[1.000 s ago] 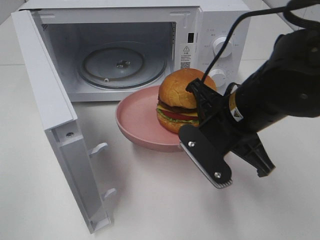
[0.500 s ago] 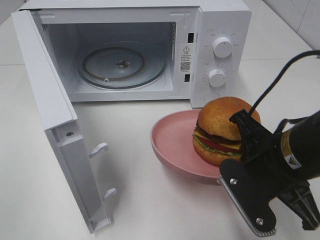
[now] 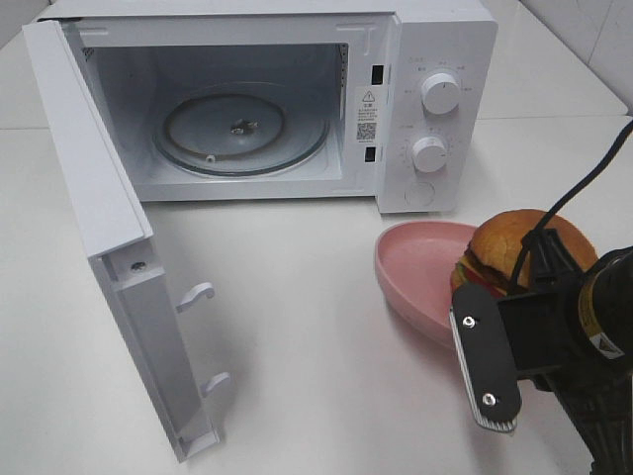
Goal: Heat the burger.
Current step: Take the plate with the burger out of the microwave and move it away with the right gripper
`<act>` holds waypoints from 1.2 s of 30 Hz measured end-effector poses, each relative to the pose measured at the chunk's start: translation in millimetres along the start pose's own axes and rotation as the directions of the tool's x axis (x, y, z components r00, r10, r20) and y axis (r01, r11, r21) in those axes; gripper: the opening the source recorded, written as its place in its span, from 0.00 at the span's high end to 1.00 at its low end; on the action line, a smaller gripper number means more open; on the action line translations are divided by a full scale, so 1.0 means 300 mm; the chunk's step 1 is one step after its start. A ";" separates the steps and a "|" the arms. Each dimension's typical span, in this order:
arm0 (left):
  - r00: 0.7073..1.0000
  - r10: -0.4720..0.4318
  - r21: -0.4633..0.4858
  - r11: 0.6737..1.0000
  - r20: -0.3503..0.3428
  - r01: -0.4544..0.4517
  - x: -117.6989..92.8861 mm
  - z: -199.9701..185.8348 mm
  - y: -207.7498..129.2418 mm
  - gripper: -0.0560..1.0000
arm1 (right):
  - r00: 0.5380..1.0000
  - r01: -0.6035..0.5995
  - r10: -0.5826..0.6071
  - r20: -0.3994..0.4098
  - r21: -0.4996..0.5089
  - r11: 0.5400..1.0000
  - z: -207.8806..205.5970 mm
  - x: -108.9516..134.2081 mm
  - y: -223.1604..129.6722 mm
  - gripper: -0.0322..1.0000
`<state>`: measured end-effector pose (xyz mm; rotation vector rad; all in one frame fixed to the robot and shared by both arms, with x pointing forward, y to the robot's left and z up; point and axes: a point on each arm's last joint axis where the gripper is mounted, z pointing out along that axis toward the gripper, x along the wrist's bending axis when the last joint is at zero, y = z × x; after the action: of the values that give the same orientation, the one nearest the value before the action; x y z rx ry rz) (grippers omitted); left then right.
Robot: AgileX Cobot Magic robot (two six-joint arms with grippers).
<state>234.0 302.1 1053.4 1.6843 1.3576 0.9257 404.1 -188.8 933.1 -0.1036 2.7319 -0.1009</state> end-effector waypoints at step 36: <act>1.000 0.000 0.000 1.000 0.000 0.000 0.000 0.000 0.000 0.95 | 0.864 -0.486 0.503 0.033 0.315 0.815 0.200 -0.126 -0.115 0.91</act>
<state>234.0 302.1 1053.4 1.6843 1.3576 0.9257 464.5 -223.1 895.7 0.7098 2.6554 -0.3898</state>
